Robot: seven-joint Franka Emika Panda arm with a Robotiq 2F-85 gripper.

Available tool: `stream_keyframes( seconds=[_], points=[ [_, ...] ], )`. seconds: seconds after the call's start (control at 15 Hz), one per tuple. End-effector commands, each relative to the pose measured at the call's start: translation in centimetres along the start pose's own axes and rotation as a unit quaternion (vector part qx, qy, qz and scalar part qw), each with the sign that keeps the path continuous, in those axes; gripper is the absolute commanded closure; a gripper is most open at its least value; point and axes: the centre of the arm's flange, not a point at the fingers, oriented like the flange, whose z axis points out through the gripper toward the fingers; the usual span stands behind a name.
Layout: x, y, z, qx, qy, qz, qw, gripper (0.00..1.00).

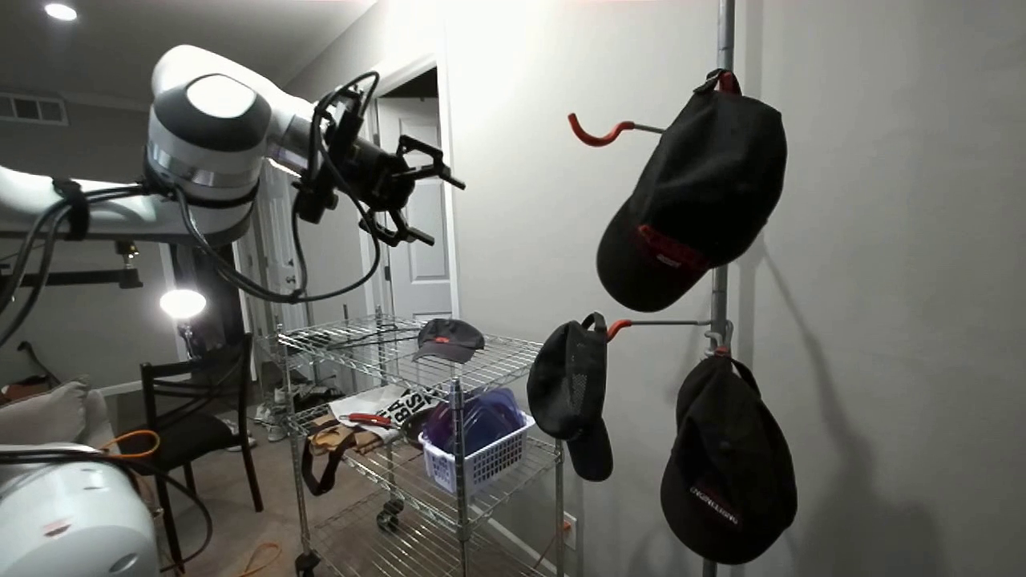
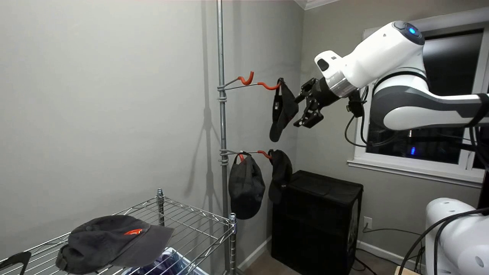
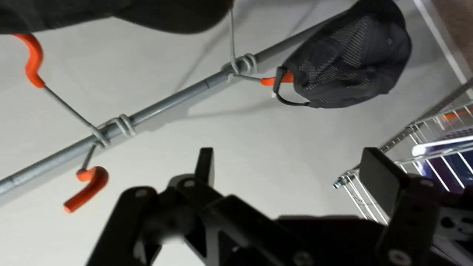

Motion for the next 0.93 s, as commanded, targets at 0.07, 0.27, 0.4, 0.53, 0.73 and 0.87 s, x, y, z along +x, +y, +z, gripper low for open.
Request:
stream_keyframes(
  seconds=[0.07,0.27,0.4,0.53,0.73,0.87],
  points=[
    [4.1,-6.1,-0.8,0.081,0.043,-0.029,0.9954,0.0],
    [7.4,-10.0,-0.3,0.124,0.066,-0.041,0.9892,0.0],
    [9.5,-12.3,0.4,0.155,0.078,-0.048,0.9837,0.0],
    [11.3,-14.5,1.4,0.184,0.086,-0.053,0.9777,0.0],
    [14.0,-17.6,2.9,0.22,0.095,-0.064,0.9687,0.0],
    [16.0,-19.3,3.4,0.234,0.101,-0.072,0.9641,0.0]
  ],
)
